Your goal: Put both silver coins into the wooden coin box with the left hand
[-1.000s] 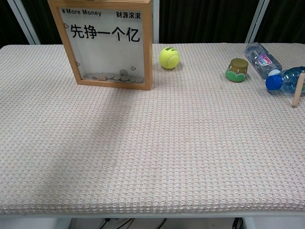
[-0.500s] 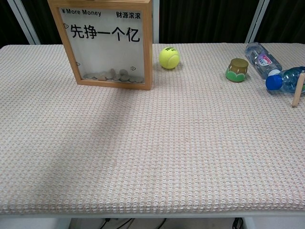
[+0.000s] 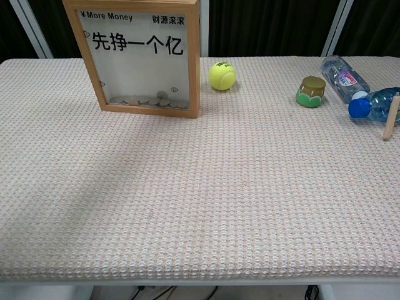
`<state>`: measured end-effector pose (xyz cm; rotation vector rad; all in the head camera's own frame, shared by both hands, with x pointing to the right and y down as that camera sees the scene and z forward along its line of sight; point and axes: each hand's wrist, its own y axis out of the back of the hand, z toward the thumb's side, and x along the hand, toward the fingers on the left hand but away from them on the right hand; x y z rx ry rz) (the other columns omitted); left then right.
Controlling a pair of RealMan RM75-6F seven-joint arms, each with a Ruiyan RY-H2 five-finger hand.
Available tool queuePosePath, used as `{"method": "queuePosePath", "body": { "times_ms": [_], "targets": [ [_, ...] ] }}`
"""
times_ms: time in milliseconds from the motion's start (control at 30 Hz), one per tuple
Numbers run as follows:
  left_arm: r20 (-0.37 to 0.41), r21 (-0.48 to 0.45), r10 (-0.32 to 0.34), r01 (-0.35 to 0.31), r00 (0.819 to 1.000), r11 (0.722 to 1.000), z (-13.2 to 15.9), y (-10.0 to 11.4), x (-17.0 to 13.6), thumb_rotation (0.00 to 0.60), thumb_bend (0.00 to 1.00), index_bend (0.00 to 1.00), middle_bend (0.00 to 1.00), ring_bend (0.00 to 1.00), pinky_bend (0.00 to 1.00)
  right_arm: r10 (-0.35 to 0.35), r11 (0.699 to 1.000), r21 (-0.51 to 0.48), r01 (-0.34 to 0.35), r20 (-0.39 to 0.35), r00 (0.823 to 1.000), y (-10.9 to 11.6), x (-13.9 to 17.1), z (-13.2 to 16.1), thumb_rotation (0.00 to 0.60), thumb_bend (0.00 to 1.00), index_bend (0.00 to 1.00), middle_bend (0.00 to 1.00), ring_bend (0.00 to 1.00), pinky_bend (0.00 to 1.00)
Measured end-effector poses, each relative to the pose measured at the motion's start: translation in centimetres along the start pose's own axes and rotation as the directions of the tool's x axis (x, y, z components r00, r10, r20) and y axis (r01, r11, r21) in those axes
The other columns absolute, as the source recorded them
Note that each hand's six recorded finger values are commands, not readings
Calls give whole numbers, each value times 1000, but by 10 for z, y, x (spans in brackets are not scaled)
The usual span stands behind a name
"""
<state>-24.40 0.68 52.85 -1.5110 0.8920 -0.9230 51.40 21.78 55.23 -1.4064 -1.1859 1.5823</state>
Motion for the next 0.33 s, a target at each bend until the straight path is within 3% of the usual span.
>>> {"method": "queuePosePath", "body": {
  "times_ms": [67, 133, 333],
  "targets": [
    [-25, 41, 42, -41, 999, 998, -16, 2, -40, 600, 197, 249, 257, 98, 174, -8, 1000, 9, 8, -20, 1000, 0, 0, 4, 600, 284, 0, 0, 0, 0],
    [-69, 62, 42, -38, 997, 997, -32, -2, -78, 600, 195, 244, 241, 97, 177, -22, 1000, 21, 23, -45, 999, 0, 0, 9, 600, 274, 0, 0, 0, 0],
    [-223, 67, -92, 109, 970, 992, -68, -39, -193, 600, 188, 199, 180, 70, 158, -78, 993, 80, 88, -124, 989, 1, -1, 28, 600, 251, 0, 0, 0, 0]
  ]
}}
